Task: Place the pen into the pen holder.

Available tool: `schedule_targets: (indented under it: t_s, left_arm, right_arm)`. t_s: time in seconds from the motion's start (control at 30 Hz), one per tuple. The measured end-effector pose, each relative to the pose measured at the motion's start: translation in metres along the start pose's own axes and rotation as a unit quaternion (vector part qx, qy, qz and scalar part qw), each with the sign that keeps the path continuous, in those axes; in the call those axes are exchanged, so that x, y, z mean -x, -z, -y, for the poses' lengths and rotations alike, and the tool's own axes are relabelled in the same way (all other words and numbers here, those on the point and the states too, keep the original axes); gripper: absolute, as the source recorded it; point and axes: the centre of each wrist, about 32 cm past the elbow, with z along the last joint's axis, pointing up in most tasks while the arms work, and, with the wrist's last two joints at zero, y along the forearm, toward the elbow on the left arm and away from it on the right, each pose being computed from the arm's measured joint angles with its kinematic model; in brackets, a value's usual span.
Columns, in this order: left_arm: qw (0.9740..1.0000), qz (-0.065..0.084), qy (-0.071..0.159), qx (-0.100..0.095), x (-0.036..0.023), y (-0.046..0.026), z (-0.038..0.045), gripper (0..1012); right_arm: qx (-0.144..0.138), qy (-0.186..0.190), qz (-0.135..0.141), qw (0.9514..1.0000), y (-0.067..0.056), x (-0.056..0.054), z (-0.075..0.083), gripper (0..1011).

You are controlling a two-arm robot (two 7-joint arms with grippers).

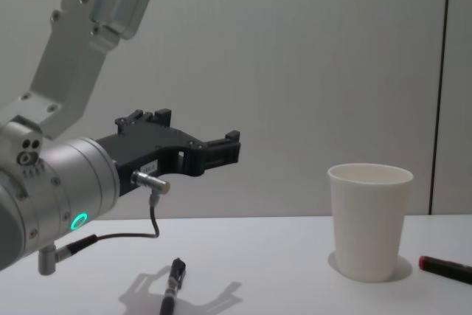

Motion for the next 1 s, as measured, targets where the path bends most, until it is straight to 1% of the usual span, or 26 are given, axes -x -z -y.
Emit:
schedule_targets:
  t_s: [0.2, 0.57, 1.0]
  left_arm:
    - [1.0, 0.0, 0.0, 0.0, 0.0, 0.0, 0.0, 1001]
    - [1.0, 0.0, 0.0, 0.0, 0.0, 0.0, 0.0, 1001]
    - [1.0, 0.0, 0.0, 0.0, 0.0, 0.0, 0.0, 1001]
  right_arm:
    - [0.02, -0.008, -0.004, 0.9998, -0.001, 0.0, -0.006, 1001]
    - [0.057, -0.012, 0.005, 0.9983, 0.001, -0.001, -0.015, 1001]
    - [0.08, -0.011, 0.019, 0.9966, 0.003, -0.002, -0.024, 1001]
